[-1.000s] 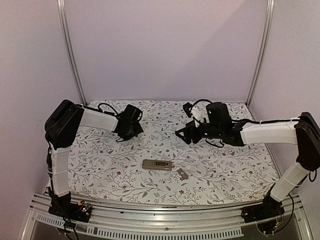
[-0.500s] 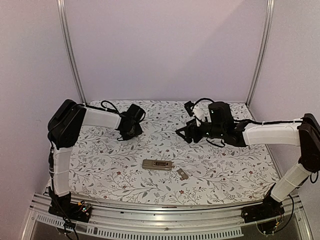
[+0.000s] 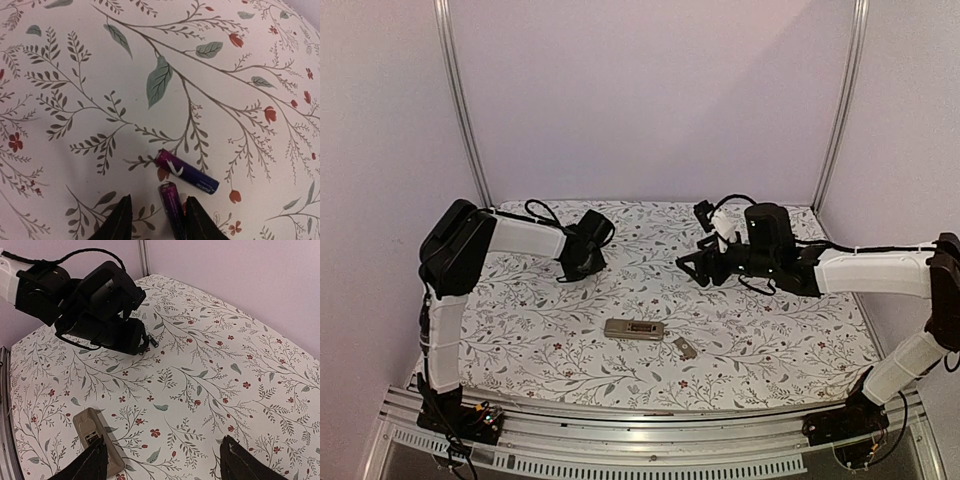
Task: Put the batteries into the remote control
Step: Pick up the battery from the center of the board.
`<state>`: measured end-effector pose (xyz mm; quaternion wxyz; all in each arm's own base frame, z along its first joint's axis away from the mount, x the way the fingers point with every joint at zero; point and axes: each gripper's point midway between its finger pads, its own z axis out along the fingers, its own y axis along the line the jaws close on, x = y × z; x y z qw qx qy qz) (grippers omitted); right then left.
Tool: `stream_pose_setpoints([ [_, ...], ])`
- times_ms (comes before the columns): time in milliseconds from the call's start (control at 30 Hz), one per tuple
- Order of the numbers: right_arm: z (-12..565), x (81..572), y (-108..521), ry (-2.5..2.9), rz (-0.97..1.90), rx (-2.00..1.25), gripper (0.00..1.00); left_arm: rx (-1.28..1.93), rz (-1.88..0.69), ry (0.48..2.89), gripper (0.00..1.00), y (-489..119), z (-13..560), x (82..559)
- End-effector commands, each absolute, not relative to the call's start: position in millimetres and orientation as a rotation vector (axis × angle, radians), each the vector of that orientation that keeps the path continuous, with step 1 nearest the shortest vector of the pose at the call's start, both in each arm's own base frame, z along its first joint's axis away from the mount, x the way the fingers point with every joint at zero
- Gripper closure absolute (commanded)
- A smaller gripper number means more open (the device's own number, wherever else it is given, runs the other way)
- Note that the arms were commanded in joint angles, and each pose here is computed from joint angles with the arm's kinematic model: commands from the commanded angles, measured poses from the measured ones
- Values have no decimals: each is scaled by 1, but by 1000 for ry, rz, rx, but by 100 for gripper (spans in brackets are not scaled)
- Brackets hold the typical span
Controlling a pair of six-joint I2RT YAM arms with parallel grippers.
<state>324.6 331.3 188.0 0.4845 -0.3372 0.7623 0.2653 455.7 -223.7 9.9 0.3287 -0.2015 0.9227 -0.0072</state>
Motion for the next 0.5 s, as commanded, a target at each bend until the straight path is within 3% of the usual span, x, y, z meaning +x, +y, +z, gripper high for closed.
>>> stream_pose_setpoints([
  [0,201,323,326,1807,616,-819,24,-472,122,2602,66,-207,-38,408],
  [367,208,317,314,1779,580,-808,23,-472,137,2636,90,-199,-41,398],
  [467,212,316,310,1764,562,-801,23,-481,129,2641,100,-196,-38,392],
])
